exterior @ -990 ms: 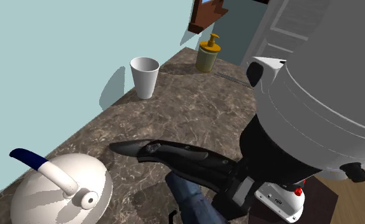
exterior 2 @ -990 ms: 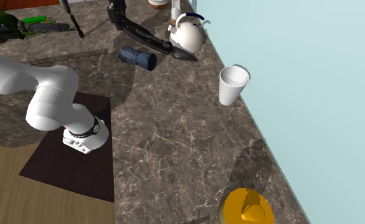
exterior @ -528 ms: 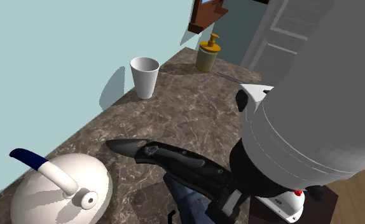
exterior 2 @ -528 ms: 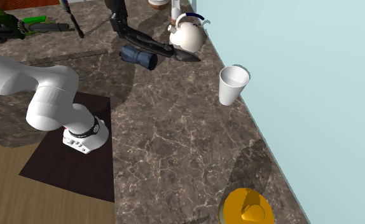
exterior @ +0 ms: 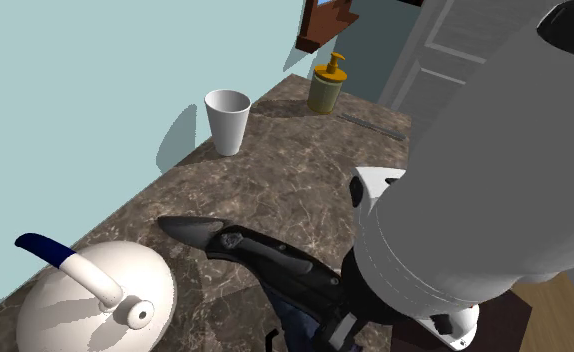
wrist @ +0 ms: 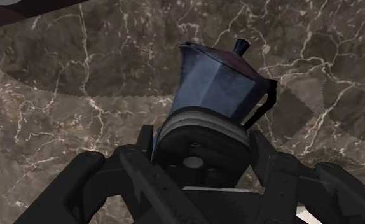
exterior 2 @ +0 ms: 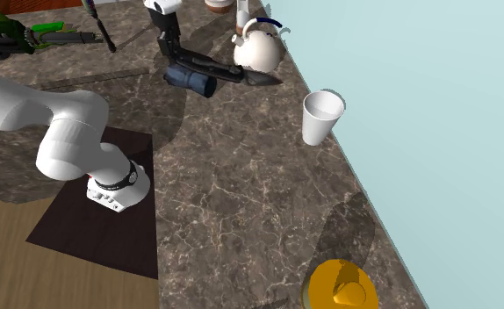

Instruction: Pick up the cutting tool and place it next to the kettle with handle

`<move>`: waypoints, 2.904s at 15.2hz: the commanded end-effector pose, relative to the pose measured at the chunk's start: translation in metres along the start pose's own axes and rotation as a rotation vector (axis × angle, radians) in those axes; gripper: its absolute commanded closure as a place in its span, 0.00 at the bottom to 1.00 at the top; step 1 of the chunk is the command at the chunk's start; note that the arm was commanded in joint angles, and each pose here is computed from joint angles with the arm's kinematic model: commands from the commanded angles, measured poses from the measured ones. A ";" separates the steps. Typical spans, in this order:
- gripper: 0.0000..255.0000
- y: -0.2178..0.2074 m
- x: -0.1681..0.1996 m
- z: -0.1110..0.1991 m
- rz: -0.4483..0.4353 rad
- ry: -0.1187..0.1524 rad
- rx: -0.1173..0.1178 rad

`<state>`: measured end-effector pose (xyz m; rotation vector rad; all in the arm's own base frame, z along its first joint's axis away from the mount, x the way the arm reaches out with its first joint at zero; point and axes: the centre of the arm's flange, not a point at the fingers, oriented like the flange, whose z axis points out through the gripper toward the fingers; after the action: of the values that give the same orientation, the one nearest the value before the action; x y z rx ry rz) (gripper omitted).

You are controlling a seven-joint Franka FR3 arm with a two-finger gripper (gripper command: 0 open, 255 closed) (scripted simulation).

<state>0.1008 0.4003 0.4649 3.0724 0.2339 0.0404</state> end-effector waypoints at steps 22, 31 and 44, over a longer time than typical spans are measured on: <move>1.00 -0.008 -0.003 0.121 0.000 0.001 0.001; 1.00 -0.008 -0.004 0.129 0.000 0.001 0.001; 0.00 -0.008 -0.004 0.079 0.000 0.001 0.001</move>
<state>0.0990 0.4039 0.3851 3.0743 0.2348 0.0466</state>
